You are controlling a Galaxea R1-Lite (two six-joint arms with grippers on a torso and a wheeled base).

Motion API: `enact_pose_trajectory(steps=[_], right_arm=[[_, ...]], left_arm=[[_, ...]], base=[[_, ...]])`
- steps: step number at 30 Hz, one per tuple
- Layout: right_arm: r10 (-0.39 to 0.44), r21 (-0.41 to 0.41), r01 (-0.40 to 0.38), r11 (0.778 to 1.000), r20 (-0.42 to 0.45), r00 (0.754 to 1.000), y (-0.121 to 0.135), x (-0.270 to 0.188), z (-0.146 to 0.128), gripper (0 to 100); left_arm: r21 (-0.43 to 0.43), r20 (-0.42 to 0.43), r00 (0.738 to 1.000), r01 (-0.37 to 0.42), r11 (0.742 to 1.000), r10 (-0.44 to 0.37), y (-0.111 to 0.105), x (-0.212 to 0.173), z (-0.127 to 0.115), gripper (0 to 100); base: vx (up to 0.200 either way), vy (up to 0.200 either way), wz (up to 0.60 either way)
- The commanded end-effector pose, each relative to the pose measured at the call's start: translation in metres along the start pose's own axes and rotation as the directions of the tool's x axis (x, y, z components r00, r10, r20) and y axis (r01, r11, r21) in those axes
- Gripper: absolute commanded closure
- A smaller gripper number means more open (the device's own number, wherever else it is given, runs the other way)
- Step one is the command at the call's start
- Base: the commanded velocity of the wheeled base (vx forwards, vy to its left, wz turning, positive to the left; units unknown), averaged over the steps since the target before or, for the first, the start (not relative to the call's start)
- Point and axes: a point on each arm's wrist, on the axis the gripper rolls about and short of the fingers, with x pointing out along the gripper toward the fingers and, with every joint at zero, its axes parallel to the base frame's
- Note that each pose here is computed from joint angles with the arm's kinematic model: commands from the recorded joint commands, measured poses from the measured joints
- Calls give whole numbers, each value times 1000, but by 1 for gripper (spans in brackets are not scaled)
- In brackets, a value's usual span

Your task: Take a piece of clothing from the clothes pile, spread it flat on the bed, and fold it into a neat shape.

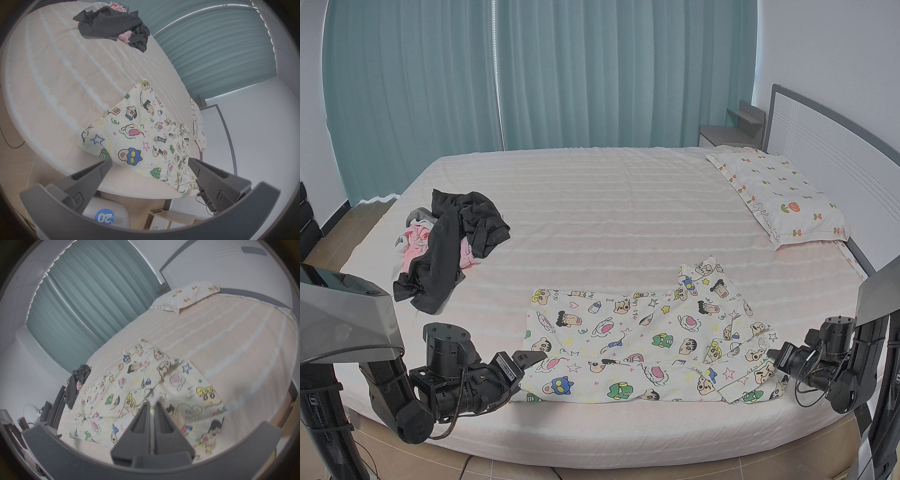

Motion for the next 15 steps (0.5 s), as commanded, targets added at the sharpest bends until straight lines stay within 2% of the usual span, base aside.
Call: enact_pose_trajectory(steps=[1,6,15], right_arm=[[-37,7,37,999,0,999,11,-4,-12,100],[-76,29,76,997,3,997,10,-5,-15,100],[-143,22,145,989,-57,988,4,-13,-30,100]], left_arm=[[-3,-3,1000,-5,1000,5,1,0,-1,0],[-2,-5,1000,-6,1000,6,1,0,-1,0],[1,-10,1000,-4,1000,4,1,0,-3,0]], base=[[0,0,0],[0,0,0],[0,0,0]])
